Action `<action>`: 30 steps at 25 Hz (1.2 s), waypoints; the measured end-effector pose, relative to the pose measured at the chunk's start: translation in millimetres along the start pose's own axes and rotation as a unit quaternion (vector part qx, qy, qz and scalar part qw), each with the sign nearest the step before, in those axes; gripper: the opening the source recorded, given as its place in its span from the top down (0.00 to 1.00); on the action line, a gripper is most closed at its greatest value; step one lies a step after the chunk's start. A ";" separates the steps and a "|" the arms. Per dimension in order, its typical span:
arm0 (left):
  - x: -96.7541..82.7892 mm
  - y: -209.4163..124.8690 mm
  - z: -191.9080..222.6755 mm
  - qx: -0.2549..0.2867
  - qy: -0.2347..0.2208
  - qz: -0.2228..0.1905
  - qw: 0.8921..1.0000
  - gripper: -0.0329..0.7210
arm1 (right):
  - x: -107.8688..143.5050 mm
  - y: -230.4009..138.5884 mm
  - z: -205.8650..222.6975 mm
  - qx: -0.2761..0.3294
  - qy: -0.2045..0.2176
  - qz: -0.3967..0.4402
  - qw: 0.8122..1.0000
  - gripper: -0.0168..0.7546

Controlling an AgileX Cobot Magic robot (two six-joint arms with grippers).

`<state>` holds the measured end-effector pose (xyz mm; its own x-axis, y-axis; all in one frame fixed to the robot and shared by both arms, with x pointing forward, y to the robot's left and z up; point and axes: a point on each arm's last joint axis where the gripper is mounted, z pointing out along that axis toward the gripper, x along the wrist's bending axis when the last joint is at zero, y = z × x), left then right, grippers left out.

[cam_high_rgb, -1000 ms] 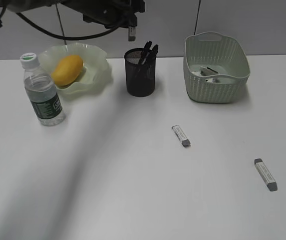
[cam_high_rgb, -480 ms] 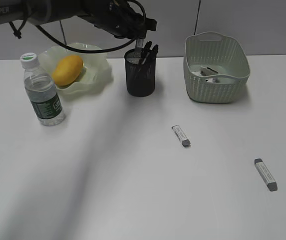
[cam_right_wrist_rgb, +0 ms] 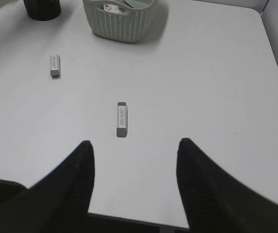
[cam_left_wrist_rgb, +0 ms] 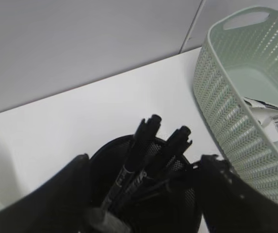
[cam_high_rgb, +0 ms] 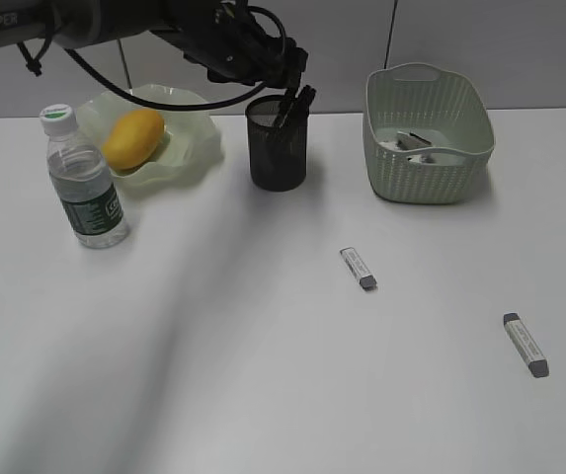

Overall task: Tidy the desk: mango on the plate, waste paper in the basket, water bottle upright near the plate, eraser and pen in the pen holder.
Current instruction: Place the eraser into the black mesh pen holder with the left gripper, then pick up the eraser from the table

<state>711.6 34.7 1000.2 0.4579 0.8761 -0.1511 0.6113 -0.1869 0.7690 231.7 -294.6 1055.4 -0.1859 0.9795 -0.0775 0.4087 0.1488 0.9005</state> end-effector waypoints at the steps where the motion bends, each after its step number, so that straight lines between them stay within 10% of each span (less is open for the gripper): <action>1: -0.2 0.1 -1.0 0.003 0.000 0.000 1.000 0.24 | 0.0 0.0 0.0 0.000 0.000 0.000 1.000 0.41; 13: 10.5 28.0 -96.3 0.110 0.060 0.062 0.990 0.25 | -0.1 0.6 0.0 -0.003 0.000 0.000 1.000 0.41; 24: 130.0 37.7 -202.1 0.160 0.147 -0.058 0.974 0.28 | -4.4 62.3 3.9 0.031 0.018 0.028 0.999 0.41; 30: 163.7 13.9 -265.3 0.163 0.191 -0.102 0.962 0.28 | -12.3 120.1 45.7 0.133 0.029 0.035 0.990 0.41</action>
<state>623.8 293.5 1151.0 0.0740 0.9972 0.0097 0.8621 -0.0689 0.5020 323.8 -282.6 1145.0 -0.1973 0.9803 0.0131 0.6420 0.1191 0.7574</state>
